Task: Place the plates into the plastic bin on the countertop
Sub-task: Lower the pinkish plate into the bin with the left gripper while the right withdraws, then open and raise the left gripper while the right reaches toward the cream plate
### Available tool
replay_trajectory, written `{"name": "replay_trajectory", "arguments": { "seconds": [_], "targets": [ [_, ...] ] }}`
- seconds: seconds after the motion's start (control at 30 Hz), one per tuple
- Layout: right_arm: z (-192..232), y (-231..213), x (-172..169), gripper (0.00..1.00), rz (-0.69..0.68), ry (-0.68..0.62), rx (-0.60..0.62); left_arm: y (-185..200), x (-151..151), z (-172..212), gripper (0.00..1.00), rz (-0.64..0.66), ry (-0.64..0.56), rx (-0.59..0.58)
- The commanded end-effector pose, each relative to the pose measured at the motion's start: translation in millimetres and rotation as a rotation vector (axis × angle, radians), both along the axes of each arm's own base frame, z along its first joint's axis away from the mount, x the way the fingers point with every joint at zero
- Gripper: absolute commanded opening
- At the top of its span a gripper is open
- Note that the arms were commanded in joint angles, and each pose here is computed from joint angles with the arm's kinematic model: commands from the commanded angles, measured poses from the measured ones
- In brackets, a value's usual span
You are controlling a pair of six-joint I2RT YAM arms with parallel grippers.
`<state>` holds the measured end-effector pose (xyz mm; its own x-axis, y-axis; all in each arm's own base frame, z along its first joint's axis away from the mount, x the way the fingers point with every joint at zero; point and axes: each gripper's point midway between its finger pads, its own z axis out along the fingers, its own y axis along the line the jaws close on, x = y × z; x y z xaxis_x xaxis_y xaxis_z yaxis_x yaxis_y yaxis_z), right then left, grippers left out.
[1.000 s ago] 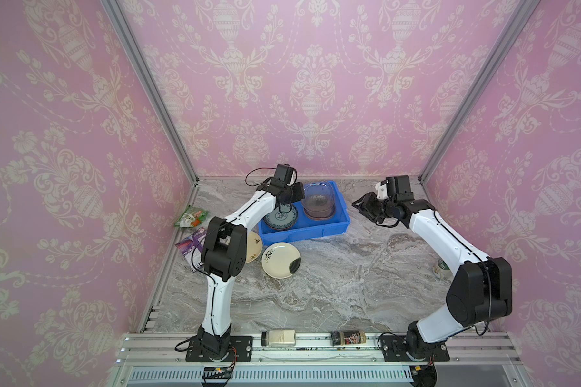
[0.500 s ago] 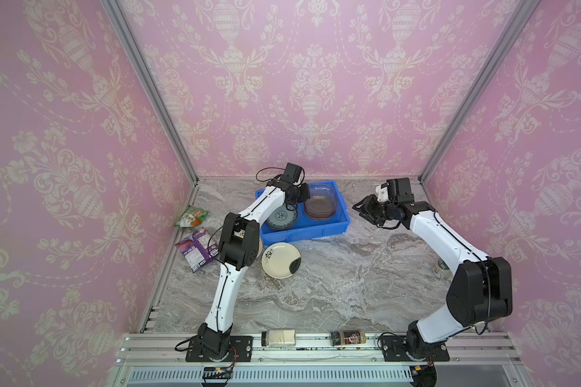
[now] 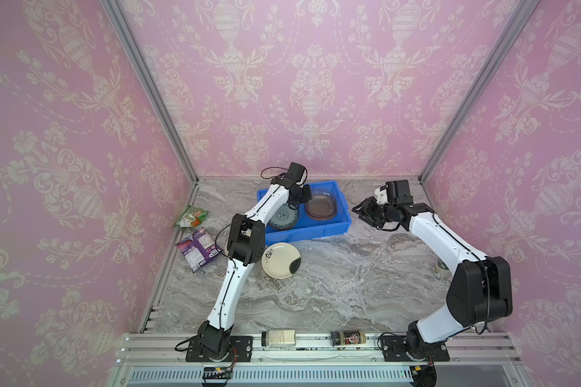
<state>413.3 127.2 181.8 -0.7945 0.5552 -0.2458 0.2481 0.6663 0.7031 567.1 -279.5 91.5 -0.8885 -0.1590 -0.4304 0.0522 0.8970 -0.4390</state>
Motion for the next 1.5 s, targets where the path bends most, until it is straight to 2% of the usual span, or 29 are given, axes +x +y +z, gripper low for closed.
{"name": "replay_trajectory", "arguments": {
  "seconds": [0.0, 0.07, 0.37, 0.43, 0.5, 0.57, 0.6, 0.63, 0.67, 0.9, 0.97, 1.17, 1.3, 1.47],
  "targets": [
    [15, 0, -4, 0.44, 0.009, -0.05, 0.018, -4, -8, 5, 0.28, -0.045, 0.011, 0.019],
    [17, 1, -5, 0.45, 0.013, -0.057, 0.021, -4, -8, 11, 0.35, -0.049, 0.0, 0.023],
    [28, 19, -10, 0.45, 0.063, -0.089, 0.036, 3, -6, 47, 0.41, -0.06, -0.072, 0.052],
    [32, 29, -13, 0.44, 0.1, -0.107, 0.034, 5, -9, 62, 0.46, -0.07, -0.09, 0.052],
    [33, 40, -20, 0.43, 0.143, -0.12, 0.016, 9, -13, 84, 0.54, -0.074, -0.125, 0.069],
    [32, 51, -26, 0.42, 0.173, -0.137, 0.011, 14, -20, 106, 0.67, -0.08, -0.171, 0.096],
    [38, 60, -28, 0.42, 0.194, -0.162, 0.02, 17, -24, 117, 0.78, -0.082, -0.198, 0.104],
    [26, 64, -35, 0.41, 0.206, -0.142, 0.018, 19, -28, 124, 0.91, -0.084, -0.215, 0.105],
    [24, 70, -39, 0.41, 0.217, -0.146, 0.02, 23, -33, 137, 0.99, -0.081, -0.242, 0.099],
    [17, 105, -65, 0.42, 0.275, -0.179, 0.046, 37, -82, 189, 0.99, -0.054, -0.386, -0.031],
    [13, 111, -70, 0.42, 0.289, -0.182, 0.049, 48, -94, 196, 0.99, -0.008, -0.402, -0.042],
    [0, 129, -84, 0.46, 0.331, -0.193, 0.036, 74, -128, 184, 0.99, 0.073, -0.384, -0.041],
    [-16, 141, -94, 0.47, 0.359, -0.185, 0.026, 71, -156, 176, 0.99, 0.031, -0.365, -0.108],
    [-44, 155, -102, 0.47, 0.37, -0.144, 0.04, 72, -187, 153, 0.99, -0.044, -0.271, -0.097]
  ]
}}
